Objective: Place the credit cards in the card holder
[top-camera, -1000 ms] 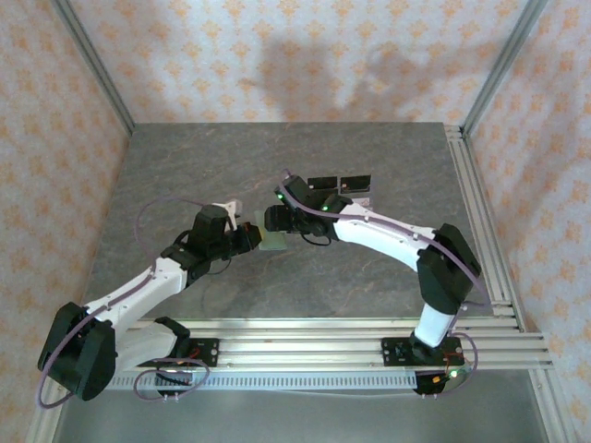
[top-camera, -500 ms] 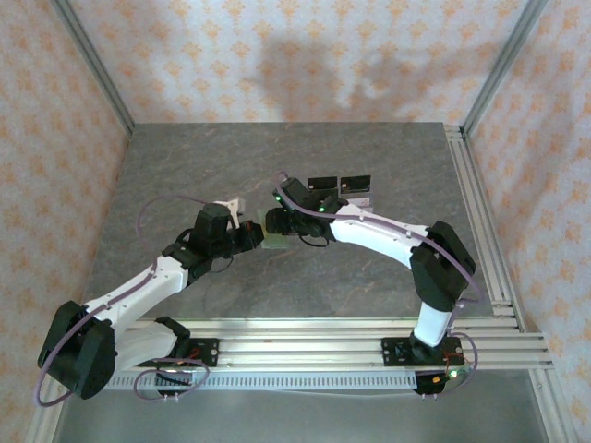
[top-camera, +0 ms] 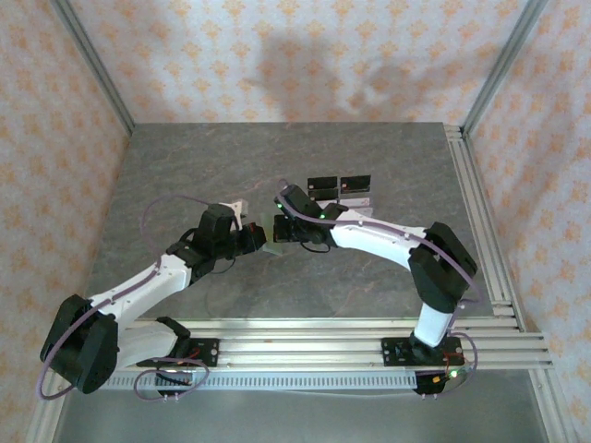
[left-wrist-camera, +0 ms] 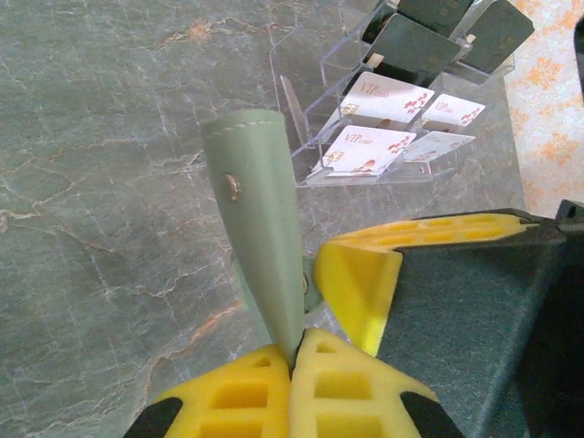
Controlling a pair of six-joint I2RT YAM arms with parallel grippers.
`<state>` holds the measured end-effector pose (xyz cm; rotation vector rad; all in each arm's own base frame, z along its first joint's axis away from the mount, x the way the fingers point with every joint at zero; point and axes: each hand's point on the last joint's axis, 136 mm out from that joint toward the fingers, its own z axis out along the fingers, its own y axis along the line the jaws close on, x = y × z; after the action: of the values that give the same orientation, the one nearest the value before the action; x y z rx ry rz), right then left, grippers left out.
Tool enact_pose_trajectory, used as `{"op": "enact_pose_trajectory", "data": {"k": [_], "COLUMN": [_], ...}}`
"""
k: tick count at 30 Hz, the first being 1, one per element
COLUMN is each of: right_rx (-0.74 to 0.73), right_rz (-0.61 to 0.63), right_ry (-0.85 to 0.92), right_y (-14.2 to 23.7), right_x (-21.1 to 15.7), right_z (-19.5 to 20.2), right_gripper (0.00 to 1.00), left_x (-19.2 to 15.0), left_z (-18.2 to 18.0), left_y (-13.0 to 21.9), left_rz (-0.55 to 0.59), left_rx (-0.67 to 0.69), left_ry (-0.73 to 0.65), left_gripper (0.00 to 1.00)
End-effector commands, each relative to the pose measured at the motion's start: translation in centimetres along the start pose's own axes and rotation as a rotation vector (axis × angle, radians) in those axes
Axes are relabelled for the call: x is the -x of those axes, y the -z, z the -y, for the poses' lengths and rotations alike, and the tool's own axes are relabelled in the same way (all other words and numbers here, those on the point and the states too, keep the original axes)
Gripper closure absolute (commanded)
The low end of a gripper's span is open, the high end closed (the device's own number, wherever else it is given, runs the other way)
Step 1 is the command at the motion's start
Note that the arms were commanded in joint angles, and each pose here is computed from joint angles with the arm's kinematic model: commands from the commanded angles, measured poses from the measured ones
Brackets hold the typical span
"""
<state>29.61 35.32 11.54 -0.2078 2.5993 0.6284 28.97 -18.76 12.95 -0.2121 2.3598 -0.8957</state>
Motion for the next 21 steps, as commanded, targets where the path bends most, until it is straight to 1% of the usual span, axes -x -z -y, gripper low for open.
{"op": "enact_pose_trajectory", "data": {"k": [1,6,12,17,21], "right_rx": [-0.113,-0.137,-0.134,-0.126,-0.103], "right_rz": [-0.027,-0.011,-0.003,-0.022,-0.024], "right_ry": [-0.008,-0.046,-0.049,-0.058,-0.079], "right_y": [0.5,1.4,2.2,2.2,2.4], "right_x": [-1.4,-1.3,-1.2,-2.2,-3.0], "right_z": [3.8,5.9,6.3,6.8,6.9], "right_gripper": [1.00,1.00,1.00,1.00,1.00], "left_x": [2.1,2.1,1.5,0.4,-0.8], "left_z": [1.4,1.4,0.6,-0.6,-2.1], "left_y": [0.5,0.3,-0.6,-2.1,-3.5], "left_rz": [0.079,0.077,0.058,0.020,-0.022], "left_rx": [-0.028,-0.029,-0.010,0.017,0.067], "left_ry": [-0.021,-0.020,-0.018,-0.013,-0.023], "left_gripper": [1.00,1.00,1.00,1.00,1.00]}}
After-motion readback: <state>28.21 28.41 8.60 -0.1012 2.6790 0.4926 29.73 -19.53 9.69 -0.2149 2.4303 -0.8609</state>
